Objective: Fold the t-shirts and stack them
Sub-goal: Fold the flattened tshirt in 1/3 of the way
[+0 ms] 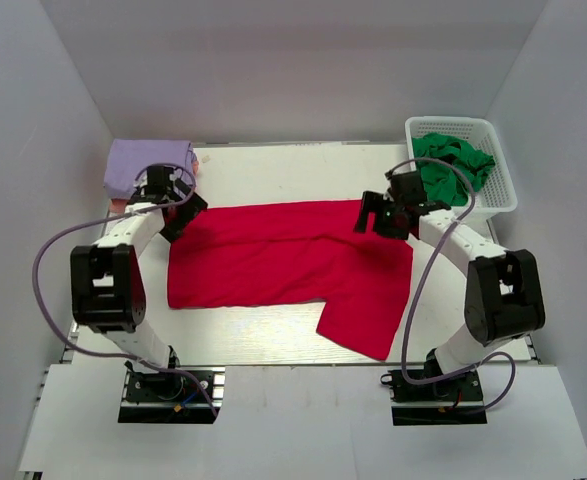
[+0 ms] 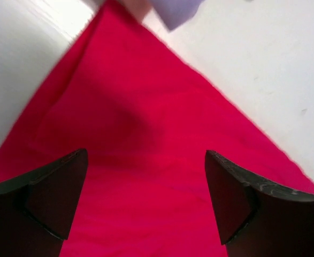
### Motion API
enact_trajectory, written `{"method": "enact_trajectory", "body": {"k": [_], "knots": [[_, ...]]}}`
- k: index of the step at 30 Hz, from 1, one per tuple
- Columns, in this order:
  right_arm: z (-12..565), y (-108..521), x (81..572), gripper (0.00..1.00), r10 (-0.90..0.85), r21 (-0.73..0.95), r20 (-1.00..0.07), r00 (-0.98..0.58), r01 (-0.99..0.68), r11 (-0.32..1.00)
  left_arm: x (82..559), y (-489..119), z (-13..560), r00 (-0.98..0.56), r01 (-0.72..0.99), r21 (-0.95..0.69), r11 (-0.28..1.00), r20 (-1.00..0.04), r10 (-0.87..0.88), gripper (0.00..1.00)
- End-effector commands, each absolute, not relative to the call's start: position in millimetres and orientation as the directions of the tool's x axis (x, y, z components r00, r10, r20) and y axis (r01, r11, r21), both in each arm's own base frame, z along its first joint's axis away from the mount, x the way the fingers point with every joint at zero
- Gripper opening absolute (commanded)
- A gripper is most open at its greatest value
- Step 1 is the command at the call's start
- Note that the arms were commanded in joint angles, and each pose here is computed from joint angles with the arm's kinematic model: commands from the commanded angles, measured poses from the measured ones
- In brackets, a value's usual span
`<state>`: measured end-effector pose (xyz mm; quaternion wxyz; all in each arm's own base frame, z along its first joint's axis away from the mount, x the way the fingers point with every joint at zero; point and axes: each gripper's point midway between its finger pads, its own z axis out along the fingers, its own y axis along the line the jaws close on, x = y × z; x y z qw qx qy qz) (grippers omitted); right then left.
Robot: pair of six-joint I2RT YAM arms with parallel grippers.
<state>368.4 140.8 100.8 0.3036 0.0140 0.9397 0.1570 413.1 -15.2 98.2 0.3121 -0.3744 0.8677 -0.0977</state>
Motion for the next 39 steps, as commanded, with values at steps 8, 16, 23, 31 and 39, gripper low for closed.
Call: {"method": "enact_trajectory", "body": {"k": [8, 16, 23, 31, 39], "knots": [[44, 161, 334, 0.90, 0.242, 0.478, -0.438, -0.866, 0.004, 0.879, 402, -27, 39, -0.613, -0.626, -0.317, 0.712, -0.364, -0.701, 1.00], [16, 154, 317, 0.90, 0.244, 0.458, -0.379, -0.893, 0.049, 0.888, 402, 8, 24, -0.563, -0.706, -0.210, 0.676, -0.413, -0.716, 1.00], [89, 152, 335, 0.90, 0.137, 0.389, -0.568, -0.812, -0.118, 0.914, 406, 10, 103, -0.489, -0.680, -0.281, 0.677, -0.514, -0.705, 1.00], [138, 129, 288, 0.90, 0.109, 0.317, -0.620, -0.777, -0.122, 0.940, 298, 31, 116, -0.444, -0.822, -0.134, 0.553, -0.456, -0.771, 1.00], [107, 118, 217, 0.90, 0.114, 0.340, -0.460, -0.881, -0.056, 0.939, 217, 25, 55, -0.479, -0.868, 0.023, 0.496, -0.303, -0.824, 1.00]]}}
